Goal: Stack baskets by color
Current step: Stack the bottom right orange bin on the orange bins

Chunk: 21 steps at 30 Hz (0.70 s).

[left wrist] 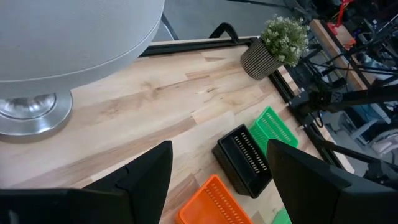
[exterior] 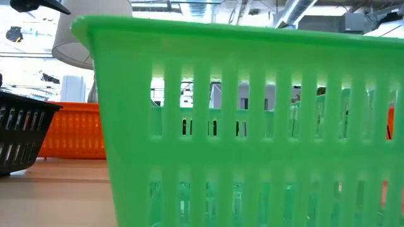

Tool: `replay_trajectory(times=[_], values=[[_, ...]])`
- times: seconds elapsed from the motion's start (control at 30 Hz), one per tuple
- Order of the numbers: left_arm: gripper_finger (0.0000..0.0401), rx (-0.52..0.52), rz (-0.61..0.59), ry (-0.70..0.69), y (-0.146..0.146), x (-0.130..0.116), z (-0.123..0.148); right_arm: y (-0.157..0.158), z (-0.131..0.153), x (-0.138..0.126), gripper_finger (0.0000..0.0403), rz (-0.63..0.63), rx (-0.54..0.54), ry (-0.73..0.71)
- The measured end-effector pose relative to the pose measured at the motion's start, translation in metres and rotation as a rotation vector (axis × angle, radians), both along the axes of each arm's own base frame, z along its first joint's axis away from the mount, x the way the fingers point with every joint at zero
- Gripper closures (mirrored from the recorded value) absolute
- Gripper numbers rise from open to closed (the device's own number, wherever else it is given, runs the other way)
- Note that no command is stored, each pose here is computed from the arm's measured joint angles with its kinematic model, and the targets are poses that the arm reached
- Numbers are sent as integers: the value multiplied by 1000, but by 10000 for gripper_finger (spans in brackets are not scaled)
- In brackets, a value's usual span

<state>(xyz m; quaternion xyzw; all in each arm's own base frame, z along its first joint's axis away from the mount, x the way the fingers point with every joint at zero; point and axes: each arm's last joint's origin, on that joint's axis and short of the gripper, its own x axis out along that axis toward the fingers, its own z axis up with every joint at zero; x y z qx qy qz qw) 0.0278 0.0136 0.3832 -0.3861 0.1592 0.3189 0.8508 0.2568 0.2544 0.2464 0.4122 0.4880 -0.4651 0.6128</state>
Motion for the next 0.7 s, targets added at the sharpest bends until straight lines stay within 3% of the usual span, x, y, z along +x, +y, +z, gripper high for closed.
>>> replay_trajectory(times=[0.33,0.7], values=[[150,33,-20,18,0,0,0,-13,-10,8,175,2,-3,45],[150,5,10,1,0,0,0,-15,-23,34,175,-7,37,-36]])
